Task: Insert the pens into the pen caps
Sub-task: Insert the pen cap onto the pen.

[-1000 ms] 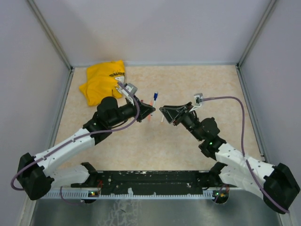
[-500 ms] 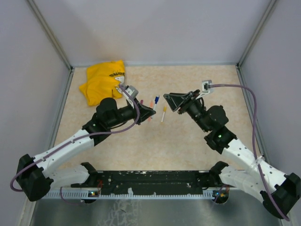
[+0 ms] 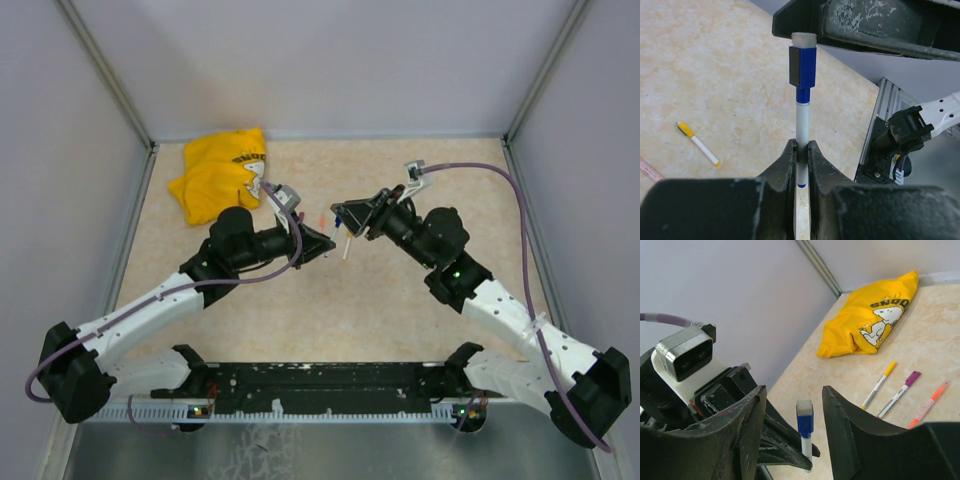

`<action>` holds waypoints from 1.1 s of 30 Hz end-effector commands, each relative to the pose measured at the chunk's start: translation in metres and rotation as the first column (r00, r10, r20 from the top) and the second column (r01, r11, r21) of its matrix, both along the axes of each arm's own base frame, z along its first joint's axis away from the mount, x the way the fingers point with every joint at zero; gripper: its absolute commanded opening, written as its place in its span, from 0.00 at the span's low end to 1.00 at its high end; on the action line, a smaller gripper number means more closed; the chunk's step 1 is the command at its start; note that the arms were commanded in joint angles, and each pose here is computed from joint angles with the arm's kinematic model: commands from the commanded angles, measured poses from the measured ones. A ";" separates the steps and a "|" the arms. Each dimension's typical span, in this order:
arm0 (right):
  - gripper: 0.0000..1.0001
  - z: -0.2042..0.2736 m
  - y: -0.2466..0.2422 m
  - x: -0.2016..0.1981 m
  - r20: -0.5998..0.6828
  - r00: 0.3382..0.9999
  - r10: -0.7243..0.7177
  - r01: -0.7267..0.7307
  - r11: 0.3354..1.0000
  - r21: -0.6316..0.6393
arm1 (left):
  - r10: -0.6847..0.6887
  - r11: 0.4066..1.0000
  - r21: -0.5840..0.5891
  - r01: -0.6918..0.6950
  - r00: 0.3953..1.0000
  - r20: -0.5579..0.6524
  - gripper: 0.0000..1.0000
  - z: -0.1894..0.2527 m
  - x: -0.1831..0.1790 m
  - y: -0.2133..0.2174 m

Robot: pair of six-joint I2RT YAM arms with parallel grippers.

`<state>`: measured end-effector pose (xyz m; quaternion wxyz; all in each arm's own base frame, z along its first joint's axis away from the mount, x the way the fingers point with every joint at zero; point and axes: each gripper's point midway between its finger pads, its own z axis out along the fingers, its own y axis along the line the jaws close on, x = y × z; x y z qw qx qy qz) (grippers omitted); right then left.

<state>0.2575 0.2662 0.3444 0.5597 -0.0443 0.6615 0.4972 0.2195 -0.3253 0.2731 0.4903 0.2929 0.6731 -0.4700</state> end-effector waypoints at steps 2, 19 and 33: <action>0.49 0.025 -0.001 -0.004 0.059 0.998 0.018 -0.019 1.000 0.020 | -0.034 0.998 -0.044 0.037 0.998 0.058 0.00 0.021 -0.002 -0.005; 0.26 0.011 -0.001 -0.006 0.048 0.998 0.026 -0.025 1.000 -0.018 | -0.047 0.997 -0.051 0.049 0.998 0.046 0.00 0.021 -0.003 -0.008; 0.03 -0.004 0.004 -0.009 0.042 0.997 0.061 -0.060 0.997 -0.040 | -0.015 0.995 -0.099 0.023 0.997 0.073 0.00 0.047 0.007 -0.012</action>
